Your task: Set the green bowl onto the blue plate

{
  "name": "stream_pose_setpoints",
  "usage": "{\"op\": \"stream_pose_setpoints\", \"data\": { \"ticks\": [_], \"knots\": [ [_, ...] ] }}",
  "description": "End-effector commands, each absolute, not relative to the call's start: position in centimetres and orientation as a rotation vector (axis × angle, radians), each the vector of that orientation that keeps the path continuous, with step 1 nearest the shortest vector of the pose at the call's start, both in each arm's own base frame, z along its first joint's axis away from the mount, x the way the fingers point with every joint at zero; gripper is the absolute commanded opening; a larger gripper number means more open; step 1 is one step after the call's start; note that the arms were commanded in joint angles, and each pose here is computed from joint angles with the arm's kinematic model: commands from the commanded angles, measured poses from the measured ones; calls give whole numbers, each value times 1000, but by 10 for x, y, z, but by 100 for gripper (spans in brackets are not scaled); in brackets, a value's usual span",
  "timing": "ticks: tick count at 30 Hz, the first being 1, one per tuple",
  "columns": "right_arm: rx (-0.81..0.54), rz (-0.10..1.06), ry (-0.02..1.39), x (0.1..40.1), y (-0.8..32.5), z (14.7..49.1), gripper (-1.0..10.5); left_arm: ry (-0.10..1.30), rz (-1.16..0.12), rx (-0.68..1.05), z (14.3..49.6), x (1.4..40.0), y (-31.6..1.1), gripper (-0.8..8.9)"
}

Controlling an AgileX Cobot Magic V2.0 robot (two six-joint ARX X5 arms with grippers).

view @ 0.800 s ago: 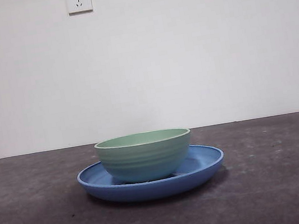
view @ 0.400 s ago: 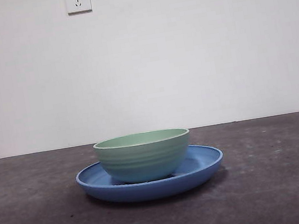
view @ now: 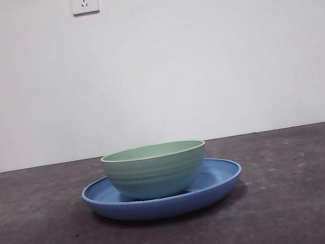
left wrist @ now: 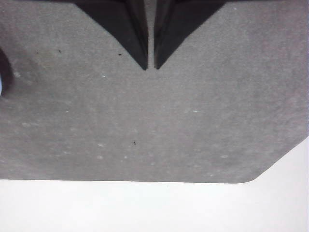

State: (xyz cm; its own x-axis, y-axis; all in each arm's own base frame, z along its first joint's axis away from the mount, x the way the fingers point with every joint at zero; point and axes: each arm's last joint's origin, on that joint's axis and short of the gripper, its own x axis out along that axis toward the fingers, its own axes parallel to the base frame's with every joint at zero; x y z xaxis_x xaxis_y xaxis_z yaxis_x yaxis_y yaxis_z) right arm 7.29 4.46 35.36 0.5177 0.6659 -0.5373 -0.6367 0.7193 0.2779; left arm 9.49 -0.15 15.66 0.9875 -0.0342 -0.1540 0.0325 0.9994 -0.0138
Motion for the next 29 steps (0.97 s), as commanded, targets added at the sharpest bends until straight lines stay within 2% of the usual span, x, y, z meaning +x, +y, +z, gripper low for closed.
{"op": "stream_pose_setpoints", "data": {
  "ticks": [1,29],
  "knots": [
    [40,791,650,74,45,356,29,181,-40,-13,149,96,-2,19],
    [40,791,650,74,45,356,29,179,-46,9,149,96,-3,19]
  ]
}}
